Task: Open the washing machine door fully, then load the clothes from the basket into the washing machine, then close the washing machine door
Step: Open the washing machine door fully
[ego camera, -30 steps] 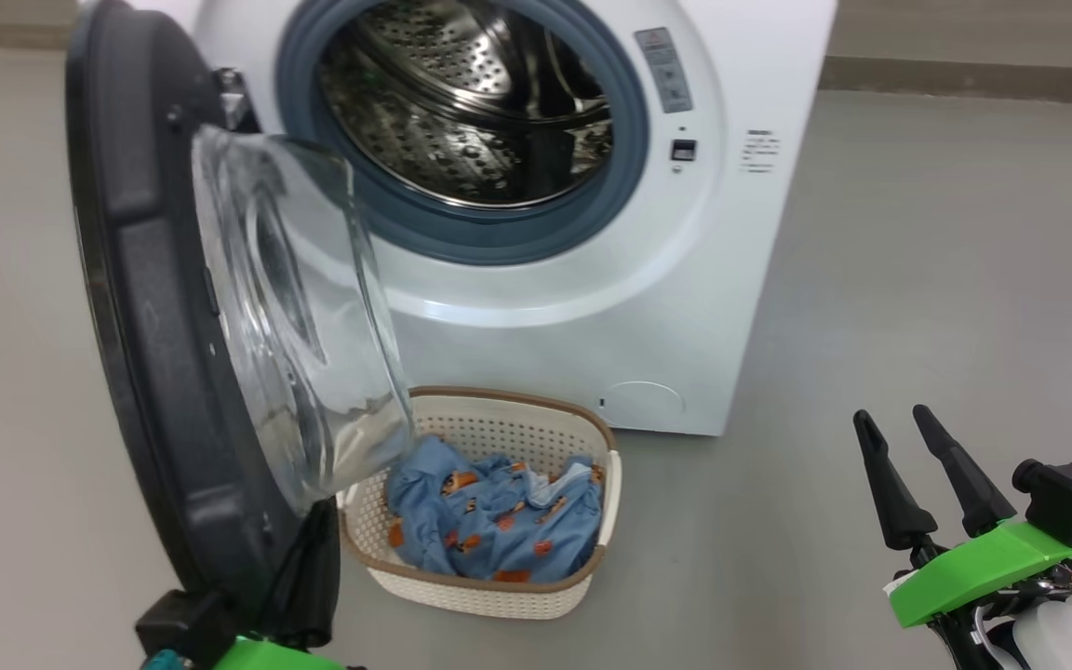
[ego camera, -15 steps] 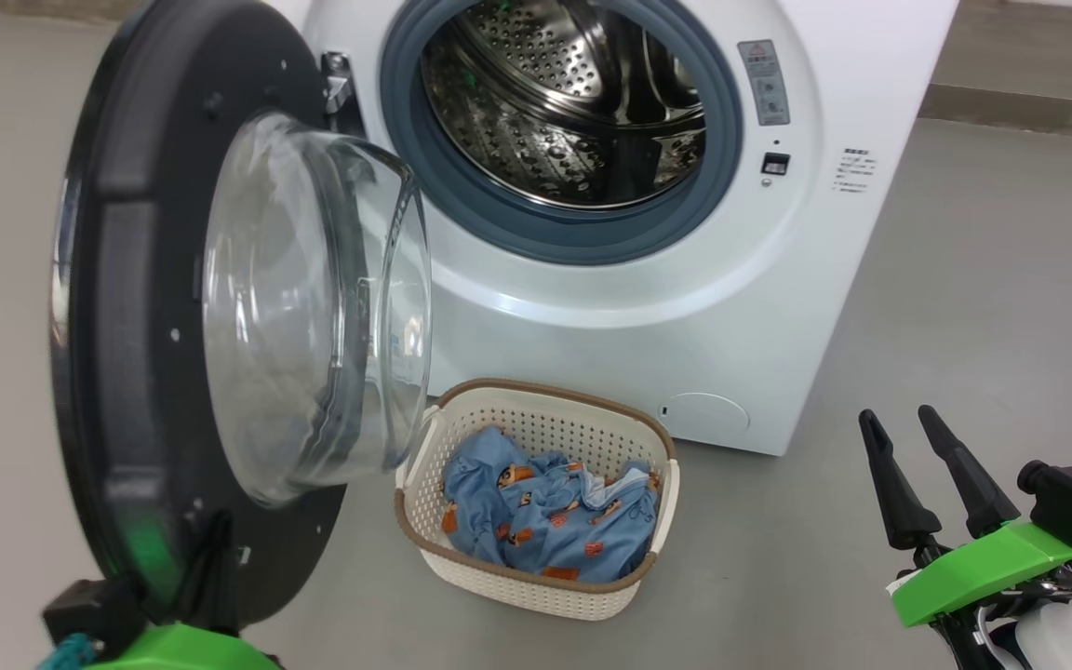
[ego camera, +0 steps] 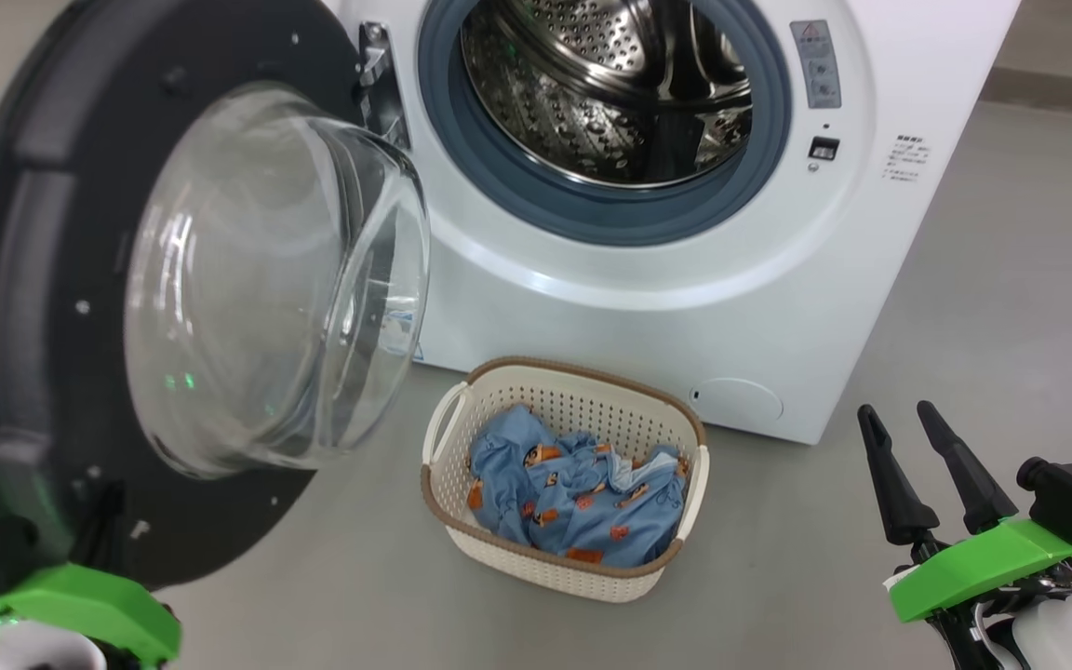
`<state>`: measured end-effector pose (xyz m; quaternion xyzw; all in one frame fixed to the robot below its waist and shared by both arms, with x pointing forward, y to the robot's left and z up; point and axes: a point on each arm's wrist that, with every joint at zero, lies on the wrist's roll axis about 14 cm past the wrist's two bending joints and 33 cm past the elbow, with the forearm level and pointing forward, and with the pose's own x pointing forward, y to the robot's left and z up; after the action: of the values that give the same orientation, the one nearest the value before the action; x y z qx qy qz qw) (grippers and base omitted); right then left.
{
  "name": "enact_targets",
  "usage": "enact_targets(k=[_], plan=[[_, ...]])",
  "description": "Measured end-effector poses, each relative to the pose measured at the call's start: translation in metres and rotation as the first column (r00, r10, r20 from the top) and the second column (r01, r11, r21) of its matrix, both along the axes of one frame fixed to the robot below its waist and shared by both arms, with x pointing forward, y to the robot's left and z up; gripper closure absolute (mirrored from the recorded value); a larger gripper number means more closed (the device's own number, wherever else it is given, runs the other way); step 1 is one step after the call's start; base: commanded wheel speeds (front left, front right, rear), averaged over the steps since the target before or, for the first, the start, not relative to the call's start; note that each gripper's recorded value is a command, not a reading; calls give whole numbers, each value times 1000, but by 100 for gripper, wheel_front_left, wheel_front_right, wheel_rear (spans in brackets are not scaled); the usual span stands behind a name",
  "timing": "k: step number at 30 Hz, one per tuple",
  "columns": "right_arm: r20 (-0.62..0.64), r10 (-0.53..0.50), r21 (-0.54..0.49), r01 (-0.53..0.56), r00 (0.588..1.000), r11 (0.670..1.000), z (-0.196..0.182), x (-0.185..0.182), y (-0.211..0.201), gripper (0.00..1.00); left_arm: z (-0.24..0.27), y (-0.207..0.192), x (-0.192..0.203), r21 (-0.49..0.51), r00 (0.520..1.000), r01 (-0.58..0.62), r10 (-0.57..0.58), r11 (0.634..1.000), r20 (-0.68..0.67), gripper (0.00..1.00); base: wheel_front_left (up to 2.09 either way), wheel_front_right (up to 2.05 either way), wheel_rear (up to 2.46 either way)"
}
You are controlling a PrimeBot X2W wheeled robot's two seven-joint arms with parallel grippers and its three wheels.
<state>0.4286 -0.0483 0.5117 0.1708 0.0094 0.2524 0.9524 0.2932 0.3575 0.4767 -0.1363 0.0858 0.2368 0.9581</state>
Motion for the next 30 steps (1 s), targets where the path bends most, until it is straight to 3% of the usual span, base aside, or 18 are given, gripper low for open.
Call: enact_targets(k=[18, 30], plan=[[-37, 12, 24, -11, 999, 1000, -20, 34, 10, 0, -1, 79, 16, 80, 981, -148, 157, 986, -117, 100, 0, 0, 0], [-45, 17, 36, -15, 999, 999, -27, 48, 14, 0, 17, 113, 30, 143, 970, -204, 219, 969, -103, 100, 0, 0, 0]])
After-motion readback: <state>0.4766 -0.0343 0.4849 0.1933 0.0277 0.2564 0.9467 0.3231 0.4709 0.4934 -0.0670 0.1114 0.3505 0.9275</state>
